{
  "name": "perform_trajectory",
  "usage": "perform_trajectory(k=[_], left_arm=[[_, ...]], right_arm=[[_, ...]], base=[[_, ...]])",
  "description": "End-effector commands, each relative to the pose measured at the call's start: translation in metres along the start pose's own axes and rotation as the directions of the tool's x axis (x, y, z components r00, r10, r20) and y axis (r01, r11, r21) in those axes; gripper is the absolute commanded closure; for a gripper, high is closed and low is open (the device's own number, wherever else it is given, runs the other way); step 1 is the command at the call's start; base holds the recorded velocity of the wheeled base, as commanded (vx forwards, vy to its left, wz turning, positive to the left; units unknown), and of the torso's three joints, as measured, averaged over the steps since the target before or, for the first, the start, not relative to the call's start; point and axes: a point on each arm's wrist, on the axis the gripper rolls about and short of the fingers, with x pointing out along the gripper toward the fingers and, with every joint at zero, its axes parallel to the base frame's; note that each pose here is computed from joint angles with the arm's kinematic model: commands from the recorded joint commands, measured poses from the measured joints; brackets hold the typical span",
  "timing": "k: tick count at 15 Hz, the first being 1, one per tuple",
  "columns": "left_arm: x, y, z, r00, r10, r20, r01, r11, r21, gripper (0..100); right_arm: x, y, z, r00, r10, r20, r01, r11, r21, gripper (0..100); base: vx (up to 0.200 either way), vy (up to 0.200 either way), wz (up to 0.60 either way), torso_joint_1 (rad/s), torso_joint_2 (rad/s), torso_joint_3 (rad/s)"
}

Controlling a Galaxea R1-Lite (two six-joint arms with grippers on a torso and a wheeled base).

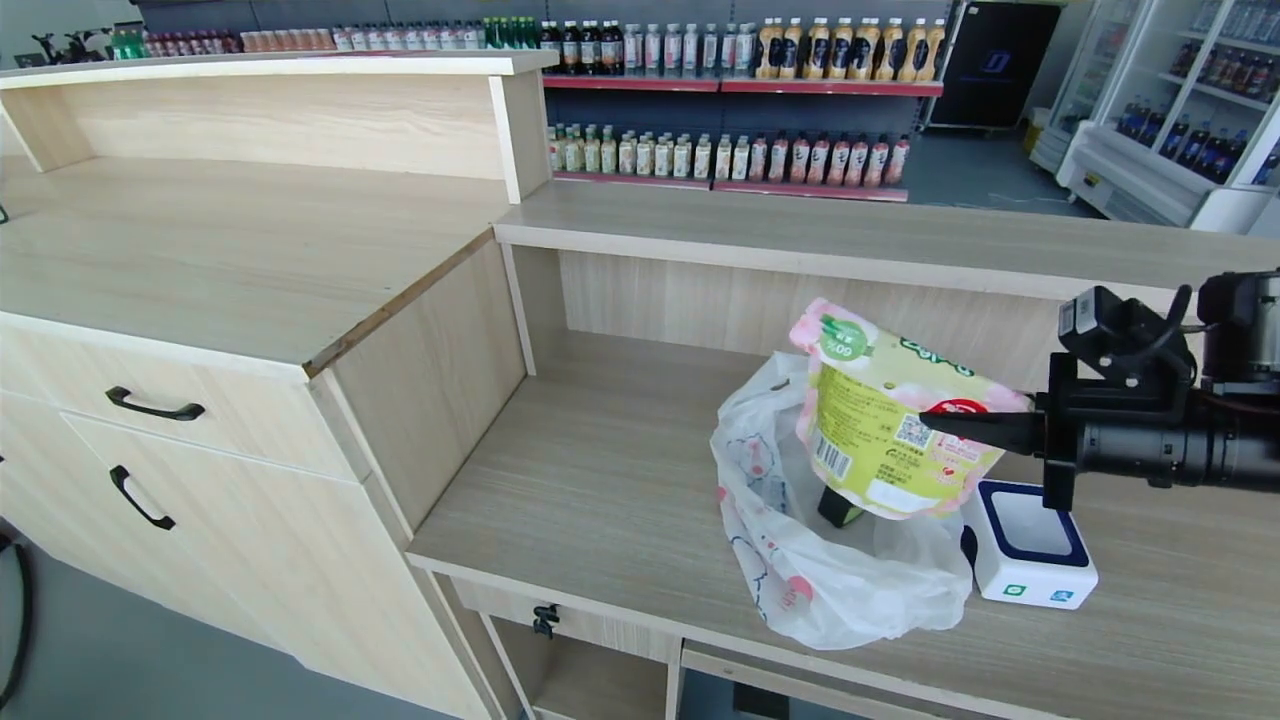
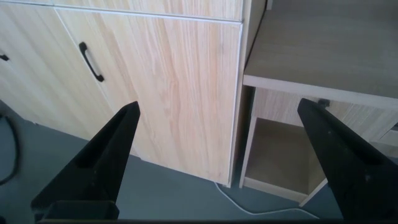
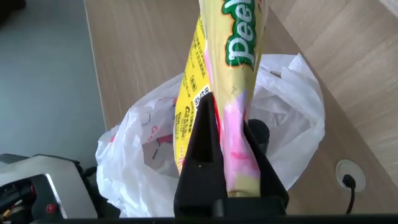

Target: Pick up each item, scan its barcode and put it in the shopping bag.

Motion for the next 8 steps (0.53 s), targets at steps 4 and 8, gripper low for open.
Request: perform_trajectory(k=[4, 8], left_arm=[[0.0, 0.0, 0.0, 1.0, 0.001, 0.0, -0.001, 1.0, 0.0, 0], [0.0, 0.0, 0.0, 1.0, 0.001, 0.0, -0.001, 1.0, 0.001, 0]], right_arm=[[0.006, 0.006, -0.016, 0.998, 0.041, -0.038, -0.04, 0.999, 0.022, 100], [0.001, 0.008, -0.035, 0.991, 0.085, -0.104, -0.085, 0.996, 0.008, 100]], base=[[0.0, 0.0, 0.0, 0.0, 0.0, 0.0], [0.0, 0.0, 0.0, 0.0, 0.0, 0.0]])
